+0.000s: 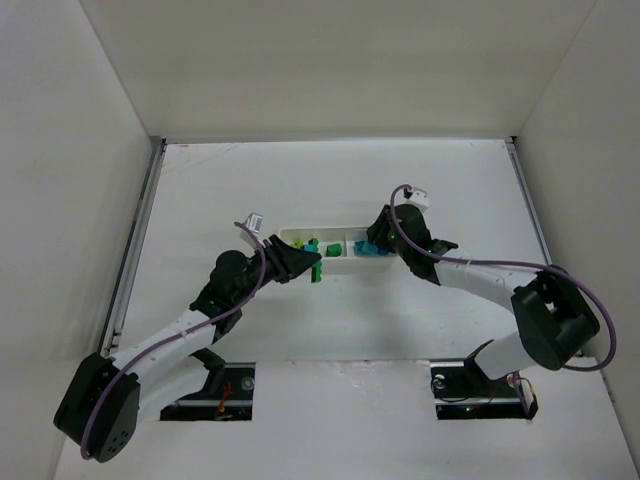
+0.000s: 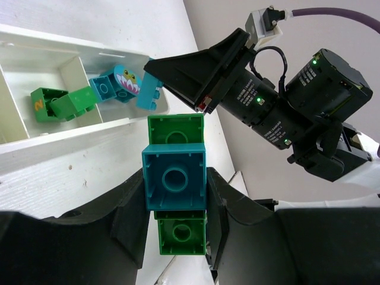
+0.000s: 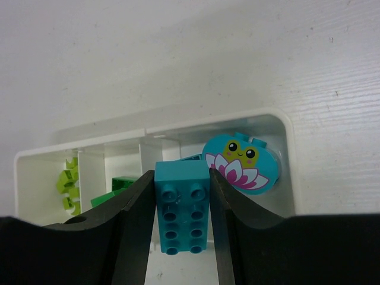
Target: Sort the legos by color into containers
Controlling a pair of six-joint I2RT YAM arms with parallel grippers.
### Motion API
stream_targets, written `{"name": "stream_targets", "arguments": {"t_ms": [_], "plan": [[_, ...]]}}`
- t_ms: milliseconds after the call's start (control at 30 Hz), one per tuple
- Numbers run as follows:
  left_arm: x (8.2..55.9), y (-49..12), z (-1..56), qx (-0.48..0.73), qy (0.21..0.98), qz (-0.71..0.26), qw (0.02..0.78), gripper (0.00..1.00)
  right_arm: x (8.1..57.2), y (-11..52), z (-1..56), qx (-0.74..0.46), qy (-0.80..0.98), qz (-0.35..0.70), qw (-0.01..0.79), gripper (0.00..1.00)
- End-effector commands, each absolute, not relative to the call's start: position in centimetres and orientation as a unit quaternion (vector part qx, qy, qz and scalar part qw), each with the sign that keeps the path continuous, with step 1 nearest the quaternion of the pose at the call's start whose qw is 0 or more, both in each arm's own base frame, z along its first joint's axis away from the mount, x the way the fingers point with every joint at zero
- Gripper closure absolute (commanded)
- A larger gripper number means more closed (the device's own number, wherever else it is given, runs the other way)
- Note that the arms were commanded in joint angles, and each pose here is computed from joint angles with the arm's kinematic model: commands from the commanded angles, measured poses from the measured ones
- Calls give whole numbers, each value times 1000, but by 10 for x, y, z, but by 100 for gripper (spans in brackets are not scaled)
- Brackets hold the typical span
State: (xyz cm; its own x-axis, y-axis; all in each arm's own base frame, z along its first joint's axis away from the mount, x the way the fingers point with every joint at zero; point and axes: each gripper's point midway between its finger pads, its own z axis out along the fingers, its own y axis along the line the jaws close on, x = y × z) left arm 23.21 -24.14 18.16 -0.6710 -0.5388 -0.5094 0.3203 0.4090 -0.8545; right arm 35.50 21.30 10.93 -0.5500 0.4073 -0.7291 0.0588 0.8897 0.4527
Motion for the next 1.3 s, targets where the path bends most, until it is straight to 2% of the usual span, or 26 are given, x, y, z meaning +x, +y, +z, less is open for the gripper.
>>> {"name": "stream_targets", "arguments": {"t_ms": [0,100,300,433,567,733,900,1267], "plan": [[238,-247,221,-51,700,-561,438,83,370,224,136,144,836,213,486,52],[238,-250,223,-49,698,-563,439,83,368,223,139,146,833,219,486,44],[238,-252,226,-47,697,-566,439,83,349,214,168,147,812,241,511,43],[241,-250,234,-55,688,-572,443,83,308,241,210,83,777,327,531,45],[246,-247,246,-80,670,-589,444,83,256,280,249,6,727,463,506,45],[249,-244,254,-115,646,-617,434,83,231,304,266,-10,687,562,461,27],[249,-236,264,-148,614,-652,420,82,222,322,271,-21,666,612,425,17],[245,-235,263,-166,596,-678,397,81,215,343,278,-30,636,672,378,18]]}}
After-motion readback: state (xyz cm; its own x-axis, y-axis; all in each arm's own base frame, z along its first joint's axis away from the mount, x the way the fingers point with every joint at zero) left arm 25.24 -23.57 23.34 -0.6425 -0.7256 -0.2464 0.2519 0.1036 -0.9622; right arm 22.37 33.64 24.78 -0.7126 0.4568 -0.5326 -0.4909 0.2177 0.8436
